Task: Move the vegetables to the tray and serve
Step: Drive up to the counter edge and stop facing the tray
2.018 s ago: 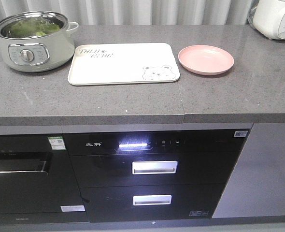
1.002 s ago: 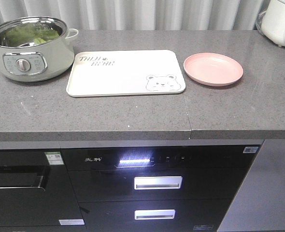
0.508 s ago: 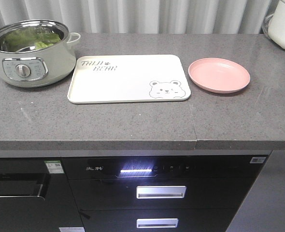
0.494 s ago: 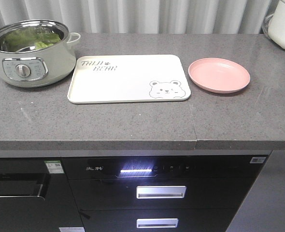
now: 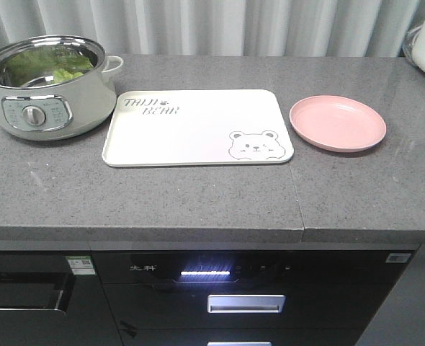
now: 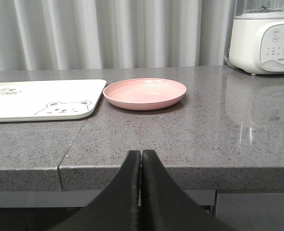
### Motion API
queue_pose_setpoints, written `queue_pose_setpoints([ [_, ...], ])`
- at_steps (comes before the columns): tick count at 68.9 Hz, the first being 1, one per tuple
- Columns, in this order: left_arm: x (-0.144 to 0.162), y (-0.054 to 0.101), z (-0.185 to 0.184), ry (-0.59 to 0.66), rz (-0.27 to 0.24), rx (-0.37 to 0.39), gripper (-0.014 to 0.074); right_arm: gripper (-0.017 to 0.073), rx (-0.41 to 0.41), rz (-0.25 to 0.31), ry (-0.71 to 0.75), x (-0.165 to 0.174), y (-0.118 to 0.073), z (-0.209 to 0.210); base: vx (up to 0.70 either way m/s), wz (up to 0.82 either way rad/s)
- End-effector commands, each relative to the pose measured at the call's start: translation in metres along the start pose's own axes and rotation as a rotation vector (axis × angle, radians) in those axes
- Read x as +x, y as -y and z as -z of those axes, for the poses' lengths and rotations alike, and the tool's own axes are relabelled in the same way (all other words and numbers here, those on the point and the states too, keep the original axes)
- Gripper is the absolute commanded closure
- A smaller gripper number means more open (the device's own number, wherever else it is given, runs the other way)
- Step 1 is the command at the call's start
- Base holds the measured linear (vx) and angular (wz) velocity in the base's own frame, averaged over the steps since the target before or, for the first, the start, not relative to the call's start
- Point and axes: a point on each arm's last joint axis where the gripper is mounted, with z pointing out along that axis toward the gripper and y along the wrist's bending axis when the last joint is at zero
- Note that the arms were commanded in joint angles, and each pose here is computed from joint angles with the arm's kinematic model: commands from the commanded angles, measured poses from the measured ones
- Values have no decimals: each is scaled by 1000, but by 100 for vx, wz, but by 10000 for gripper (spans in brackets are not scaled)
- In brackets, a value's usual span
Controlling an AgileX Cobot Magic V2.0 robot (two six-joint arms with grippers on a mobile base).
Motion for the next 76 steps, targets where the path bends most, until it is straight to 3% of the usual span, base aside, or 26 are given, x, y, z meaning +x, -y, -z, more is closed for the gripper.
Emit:
queue_pose_setpoints([
  [1,-3,-1,1,71,2,-11,600,563,2,9,72,-5,0,0,7,2],
  [76,-3,-1,1,71,2,-11,600,563,2,9,72,-5,0,0,6,1],
])
